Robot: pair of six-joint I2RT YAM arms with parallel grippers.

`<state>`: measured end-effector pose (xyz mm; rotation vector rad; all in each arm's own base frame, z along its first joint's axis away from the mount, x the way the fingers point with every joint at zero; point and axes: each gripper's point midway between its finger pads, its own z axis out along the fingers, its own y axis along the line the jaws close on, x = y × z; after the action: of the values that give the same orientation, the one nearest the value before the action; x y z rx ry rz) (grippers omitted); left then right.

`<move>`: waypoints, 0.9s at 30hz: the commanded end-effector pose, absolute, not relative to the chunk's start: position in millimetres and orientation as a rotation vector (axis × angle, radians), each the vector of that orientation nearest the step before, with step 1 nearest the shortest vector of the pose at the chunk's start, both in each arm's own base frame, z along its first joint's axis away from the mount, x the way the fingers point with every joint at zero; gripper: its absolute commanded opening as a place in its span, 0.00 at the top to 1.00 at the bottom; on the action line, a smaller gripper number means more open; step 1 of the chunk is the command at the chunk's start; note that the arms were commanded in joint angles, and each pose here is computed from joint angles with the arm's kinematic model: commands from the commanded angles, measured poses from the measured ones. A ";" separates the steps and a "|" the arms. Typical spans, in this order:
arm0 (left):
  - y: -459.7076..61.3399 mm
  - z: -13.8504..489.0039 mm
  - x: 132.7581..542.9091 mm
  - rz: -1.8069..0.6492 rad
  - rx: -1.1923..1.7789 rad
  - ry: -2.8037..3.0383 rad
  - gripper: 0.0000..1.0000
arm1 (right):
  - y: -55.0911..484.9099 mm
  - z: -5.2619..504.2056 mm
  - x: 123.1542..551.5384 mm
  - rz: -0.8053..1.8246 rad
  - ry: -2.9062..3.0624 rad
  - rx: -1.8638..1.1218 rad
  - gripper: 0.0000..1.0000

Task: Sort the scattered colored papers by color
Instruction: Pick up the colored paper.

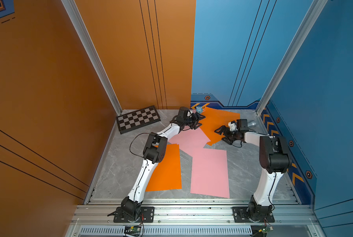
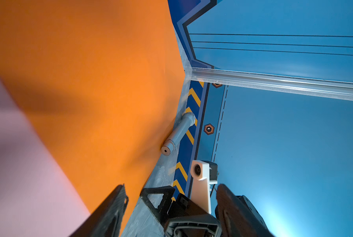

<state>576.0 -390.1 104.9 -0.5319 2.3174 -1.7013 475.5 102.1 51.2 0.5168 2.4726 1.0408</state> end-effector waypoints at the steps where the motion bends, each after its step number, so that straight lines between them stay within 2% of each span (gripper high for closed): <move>1: -379.3 88.2 574.0 -1.581 -0.550 2.357 0.26 | 99.7 -8.2 430.9 0.980 2.677 0.700 0.04; 10: -367.4 59.8 566.1 -1.289 -0.510 2.517 0.21 | 102.9 -9.9 432.5 0.964 2.682 0.714 0.04; 27: -392.8 33.4 563.0 -1.318 -0.568 2.547 0.20 | 138.5 -27.5 426.8 0.979 2.757 0.675 0.05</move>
<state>569.9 -392.6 61.6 -0.5174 2.4838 -1.3682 475.6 143.8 50.3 0.4528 2.4949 1.0823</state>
